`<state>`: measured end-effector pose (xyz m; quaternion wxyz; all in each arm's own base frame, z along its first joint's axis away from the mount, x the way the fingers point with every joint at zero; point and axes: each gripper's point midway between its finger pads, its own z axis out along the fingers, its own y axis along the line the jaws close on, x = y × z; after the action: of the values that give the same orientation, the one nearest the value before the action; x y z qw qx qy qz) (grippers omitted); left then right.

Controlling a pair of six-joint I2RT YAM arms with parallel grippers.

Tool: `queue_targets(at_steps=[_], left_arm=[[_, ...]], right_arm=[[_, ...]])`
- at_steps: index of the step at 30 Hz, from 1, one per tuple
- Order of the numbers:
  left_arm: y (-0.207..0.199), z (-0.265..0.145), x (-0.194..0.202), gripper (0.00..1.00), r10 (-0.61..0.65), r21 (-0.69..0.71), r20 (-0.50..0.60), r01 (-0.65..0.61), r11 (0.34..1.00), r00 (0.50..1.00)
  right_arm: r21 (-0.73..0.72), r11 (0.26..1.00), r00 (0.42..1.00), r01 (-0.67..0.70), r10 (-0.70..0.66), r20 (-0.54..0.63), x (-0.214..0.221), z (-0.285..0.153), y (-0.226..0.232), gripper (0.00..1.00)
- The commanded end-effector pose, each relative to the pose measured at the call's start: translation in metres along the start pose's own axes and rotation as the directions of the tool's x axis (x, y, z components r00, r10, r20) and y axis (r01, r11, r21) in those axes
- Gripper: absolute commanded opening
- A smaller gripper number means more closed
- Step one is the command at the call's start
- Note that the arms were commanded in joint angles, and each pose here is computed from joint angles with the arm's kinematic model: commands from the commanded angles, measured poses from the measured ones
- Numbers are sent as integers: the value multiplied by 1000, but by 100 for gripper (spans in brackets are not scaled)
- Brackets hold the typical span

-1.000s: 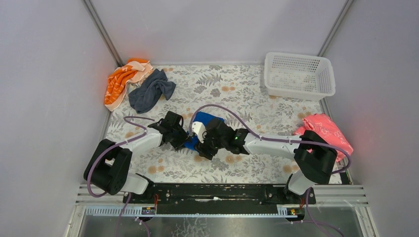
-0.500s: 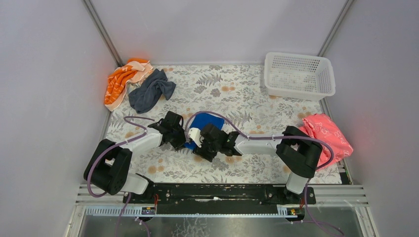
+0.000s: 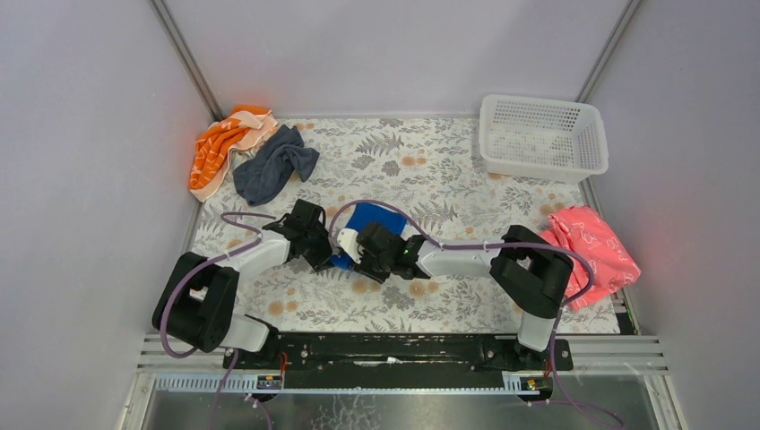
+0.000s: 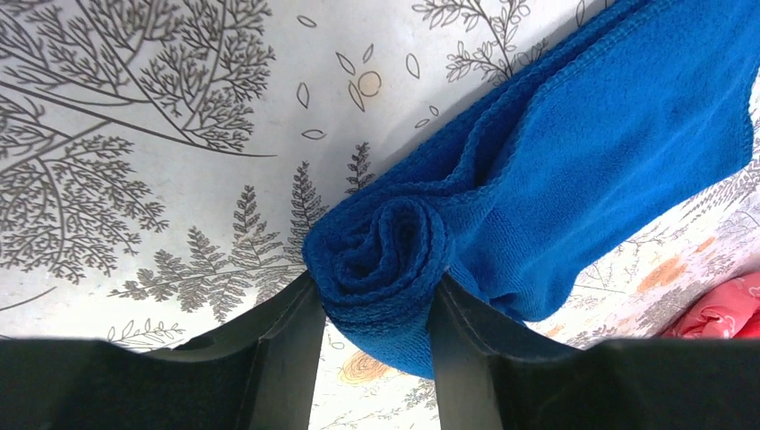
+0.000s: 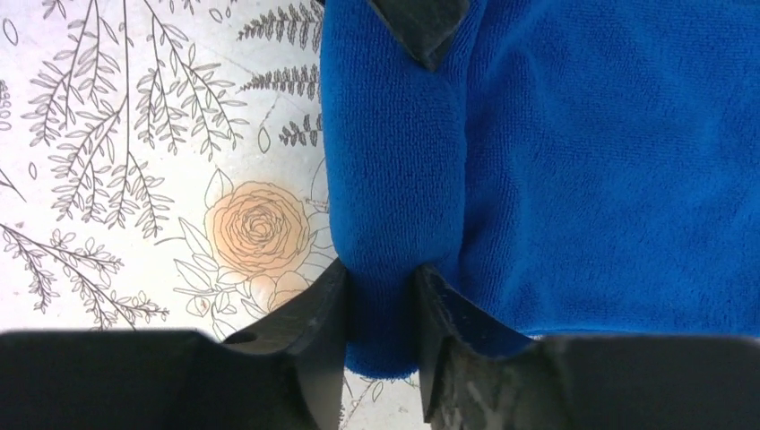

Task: Roll the towels
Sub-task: Roll the towel at the center of the board.

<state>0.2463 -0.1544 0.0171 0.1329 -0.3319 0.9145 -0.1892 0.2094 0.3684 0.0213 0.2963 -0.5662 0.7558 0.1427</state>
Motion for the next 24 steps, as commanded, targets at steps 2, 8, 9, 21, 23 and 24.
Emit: queue_targets(at_steps=[2, 8, 9, 21, 23, 24], left_arm=[[51, 5, -5, 43, 13, -154, 26, -9, 988, 1000], [44, -13, -14, 49, 12, -115, 75, -3, 993, 997], [41, -18, -16, 51, 11, -102, 89, -2, 995, 996], [20, -50, -11, 72, -1, 37, 108, -3, 999, 994], [17, -48, -8, 72, 0, 50, 95, -4, 999, 995], [15, -47, -7, 72, 0, 57, 91, -6, 998, 996]], right_arm=[[-158, 985, 987, -67, 42, -158, 38, 4, 33, 20], [-407, 887, 976, -217, 204, -76, -3, -9, 58, 0], [-444, 861, 967, -249, 246, -67, -9, -12, 57, 0], [-650, 461, 731, -605, 645, -223, -13, -14, 32, 0], [-639, 429, 706, -639, 658, -263, -5, -9, 31, 0], [-633, 415, 693, -654, 664, -281, -3, -7, 30, 0]])
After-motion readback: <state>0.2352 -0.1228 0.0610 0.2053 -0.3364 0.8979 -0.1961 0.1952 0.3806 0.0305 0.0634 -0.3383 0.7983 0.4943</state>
